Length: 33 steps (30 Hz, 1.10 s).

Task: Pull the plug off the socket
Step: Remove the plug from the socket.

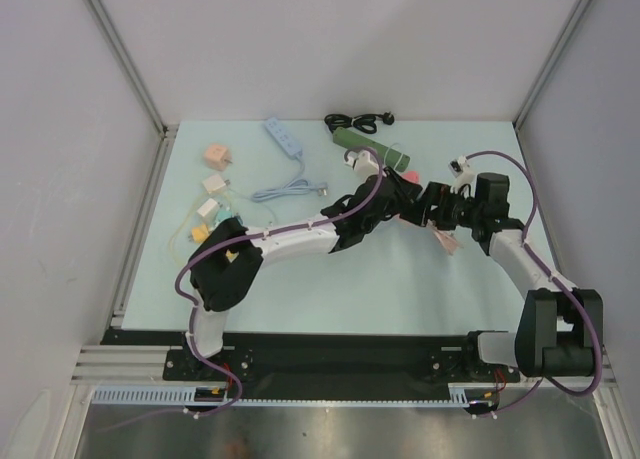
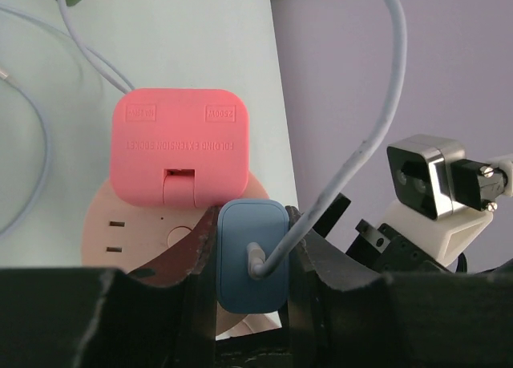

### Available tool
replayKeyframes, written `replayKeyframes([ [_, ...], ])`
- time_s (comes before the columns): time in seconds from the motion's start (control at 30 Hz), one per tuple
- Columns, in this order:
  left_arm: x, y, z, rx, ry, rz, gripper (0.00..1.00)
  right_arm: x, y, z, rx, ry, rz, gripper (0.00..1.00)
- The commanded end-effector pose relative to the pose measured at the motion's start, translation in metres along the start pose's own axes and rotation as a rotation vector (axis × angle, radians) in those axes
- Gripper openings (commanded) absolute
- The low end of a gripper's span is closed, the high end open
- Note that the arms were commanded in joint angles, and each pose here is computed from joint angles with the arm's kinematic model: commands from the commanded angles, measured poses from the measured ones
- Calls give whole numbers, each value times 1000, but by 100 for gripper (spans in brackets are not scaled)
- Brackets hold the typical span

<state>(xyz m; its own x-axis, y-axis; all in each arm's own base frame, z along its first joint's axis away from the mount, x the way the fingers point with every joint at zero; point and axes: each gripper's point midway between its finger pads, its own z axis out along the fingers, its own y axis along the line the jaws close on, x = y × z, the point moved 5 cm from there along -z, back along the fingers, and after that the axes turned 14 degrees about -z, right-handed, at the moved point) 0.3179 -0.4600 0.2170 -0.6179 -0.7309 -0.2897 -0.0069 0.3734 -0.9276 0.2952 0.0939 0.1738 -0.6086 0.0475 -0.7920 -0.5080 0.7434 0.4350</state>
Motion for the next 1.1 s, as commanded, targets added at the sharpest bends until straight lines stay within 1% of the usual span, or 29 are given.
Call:
replayKeyframes([
  [0.0,-17,-71,-7,193,-70,-143,0,-4,1,6,28,-2,2,93],
  [0.03,-18,-73,-7,196,-75,-150,0,-4,1,6,30,-4,7,92],
  [0.13,-17,-73,-7,200,-76,-166,0,-5,-1,6,35,-16,10,83],
  [0.17,-15,-73,-6,200,-74,-171,0,-6,-1,6,32,-19,14,77],
  [0.23,-14,-76,-7,207,-69,-180,0,-6,-1,6,30,-31,14,69],
  [0.27,-12,-76,-6,206,-67,-182,0,-7,-2,5,33,-38,19,58],
  [0.33,-11,-76,-6,209,-66,-185,0,-7,-4,5,33,-44,20,49],
  [0.37,-11,-78,-7,213,-68,-188,0,-6,-4,5,22,-42,19,42],
  [0.43,-12,-80,-8,221,-68,-192,0,-9,-10,1,30,-55,27,35],
  [0.47,-10,-81,-9,223,-63,-192,0,-8,-13,-1,29,-57,35,26],
  [0.53,-10,-82,-10,228,-61,-194,0,-9,-16,-4,24,-64,33,17],
  [0.57,-10,-83,-11,231,-60,-195,0,-11,-17,-6,19,-71,29,10],
  [0.63,-10,-82,-11,230,-59,-189,0,-12,-25,-12,34,-83,30,1],
  [0.67,-10,-84,-13,235,-57,-189,0,-13,-27,-14,39,-89,27,0],
  [0.77,-11,-84,-17,238,-54,-190,0,-13,-38,-20,76,-90,2,0],
  [0.93,-15,-85,-26,245,-50,-195,0,-11,-52,-23,173,-55,-34,0],
  [1.07,-20,-88,-34,253,-48,-192,0,-9,-56,-25,209,-37,-50,0],
])
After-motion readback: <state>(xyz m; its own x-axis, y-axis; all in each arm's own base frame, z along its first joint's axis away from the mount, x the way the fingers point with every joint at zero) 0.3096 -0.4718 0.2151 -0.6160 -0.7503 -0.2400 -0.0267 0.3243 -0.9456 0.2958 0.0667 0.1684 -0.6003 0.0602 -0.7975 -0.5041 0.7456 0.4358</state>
